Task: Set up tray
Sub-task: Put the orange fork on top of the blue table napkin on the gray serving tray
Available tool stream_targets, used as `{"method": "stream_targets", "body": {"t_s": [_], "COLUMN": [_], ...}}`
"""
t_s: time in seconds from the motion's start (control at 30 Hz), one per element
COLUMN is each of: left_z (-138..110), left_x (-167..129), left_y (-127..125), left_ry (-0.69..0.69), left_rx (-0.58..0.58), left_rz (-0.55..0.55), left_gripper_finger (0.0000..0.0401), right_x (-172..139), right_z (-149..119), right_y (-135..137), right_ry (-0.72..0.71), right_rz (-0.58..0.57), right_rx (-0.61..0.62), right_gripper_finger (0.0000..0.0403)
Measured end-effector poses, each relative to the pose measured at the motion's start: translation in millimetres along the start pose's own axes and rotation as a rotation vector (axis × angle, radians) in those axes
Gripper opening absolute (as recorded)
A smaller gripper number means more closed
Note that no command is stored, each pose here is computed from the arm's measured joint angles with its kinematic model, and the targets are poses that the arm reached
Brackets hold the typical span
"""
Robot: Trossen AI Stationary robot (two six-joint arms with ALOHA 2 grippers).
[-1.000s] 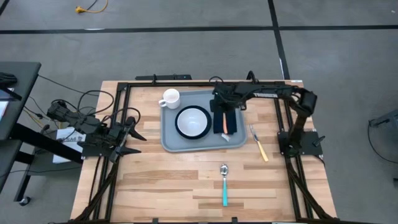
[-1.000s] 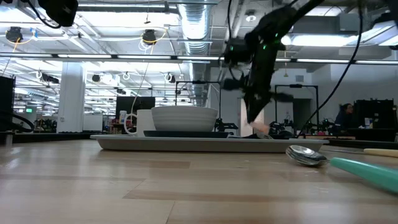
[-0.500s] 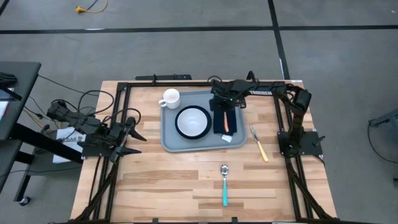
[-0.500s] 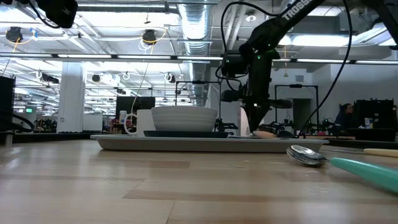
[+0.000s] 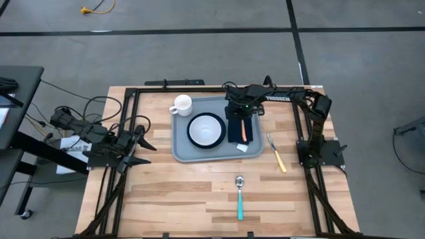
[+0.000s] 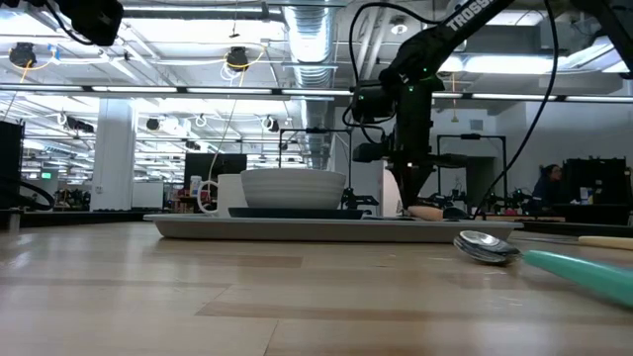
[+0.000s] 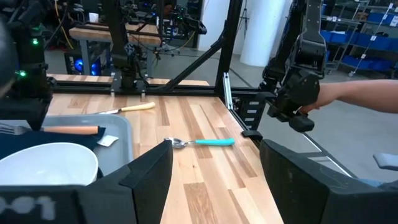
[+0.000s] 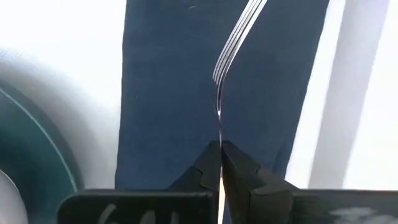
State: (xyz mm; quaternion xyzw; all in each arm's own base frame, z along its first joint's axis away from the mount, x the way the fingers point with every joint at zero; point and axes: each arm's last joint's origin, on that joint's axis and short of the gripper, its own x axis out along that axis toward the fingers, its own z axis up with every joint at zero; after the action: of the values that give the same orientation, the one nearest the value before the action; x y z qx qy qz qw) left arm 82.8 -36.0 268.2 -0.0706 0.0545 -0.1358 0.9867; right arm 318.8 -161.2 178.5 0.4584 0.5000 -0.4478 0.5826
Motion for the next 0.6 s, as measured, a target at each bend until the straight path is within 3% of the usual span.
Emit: {"method": "stream_targets", "body": {"t_s": [0.6], "left_z": [0.0], "left_x": [0.0], "left_y": [0.0], "left_ry": [0.0], "left_rx": [-0.016], "left_rz": [0.0], "left_gripper_finger": [0.0231], "right_x": [0.0], "right_z": [-0.2], "right_y": [0.0], "right_ry": [-0.012], "right_rz": [-0.01], "right_rx": [0.014], "right_gripper_finger": [0.0001]}}
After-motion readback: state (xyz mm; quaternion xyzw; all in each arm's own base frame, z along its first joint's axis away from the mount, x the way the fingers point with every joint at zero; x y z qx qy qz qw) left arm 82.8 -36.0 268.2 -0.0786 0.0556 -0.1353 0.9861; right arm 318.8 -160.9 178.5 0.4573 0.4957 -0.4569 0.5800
